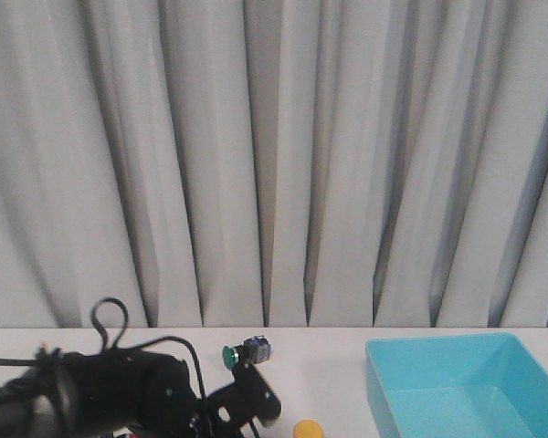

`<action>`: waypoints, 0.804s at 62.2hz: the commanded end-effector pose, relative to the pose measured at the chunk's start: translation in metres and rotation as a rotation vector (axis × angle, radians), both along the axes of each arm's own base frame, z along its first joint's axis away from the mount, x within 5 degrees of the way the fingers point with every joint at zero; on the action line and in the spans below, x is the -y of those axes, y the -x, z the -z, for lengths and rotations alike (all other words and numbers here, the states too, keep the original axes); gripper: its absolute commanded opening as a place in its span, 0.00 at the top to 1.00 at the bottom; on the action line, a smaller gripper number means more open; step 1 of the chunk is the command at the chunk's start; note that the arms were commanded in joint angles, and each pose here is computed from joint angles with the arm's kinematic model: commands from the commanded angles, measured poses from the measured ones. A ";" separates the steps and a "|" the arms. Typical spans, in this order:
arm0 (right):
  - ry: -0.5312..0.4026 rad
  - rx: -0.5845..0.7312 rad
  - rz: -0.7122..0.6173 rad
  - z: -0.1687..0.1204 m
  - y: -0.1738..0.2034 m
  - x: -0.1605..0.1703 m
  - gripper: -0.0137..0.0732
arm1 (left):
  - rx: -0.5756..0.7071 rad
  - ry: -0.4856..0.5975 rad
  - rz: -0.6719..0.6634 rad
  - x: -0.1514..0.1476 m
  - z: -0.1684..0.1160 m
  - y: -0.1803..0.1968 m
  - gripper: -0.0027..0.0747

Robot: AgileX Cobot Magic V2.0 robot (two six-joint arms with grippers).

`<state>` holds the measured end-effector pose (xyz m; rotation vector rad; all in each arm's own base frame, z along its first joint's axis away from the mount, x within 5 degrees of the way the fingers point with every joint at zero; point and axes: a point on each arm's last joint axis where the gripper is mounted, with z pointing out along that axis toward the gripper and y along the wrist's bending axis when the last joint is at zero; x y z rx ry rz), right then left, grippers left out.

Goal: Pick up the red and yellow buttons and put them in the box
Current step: 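Lower the left gripper onto the red button and grasp it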

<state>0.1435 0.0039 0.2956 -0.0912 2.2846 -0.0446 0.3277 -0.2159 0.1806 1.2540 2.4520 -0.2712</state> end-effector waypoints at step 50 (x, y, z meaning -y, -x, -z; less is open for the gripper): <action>0.011 0.091 -0.005 -0.015 -0.005 0.001 0.24 | 0.522 0.467 -0.150 -0.086 -0.172 0.141 0.67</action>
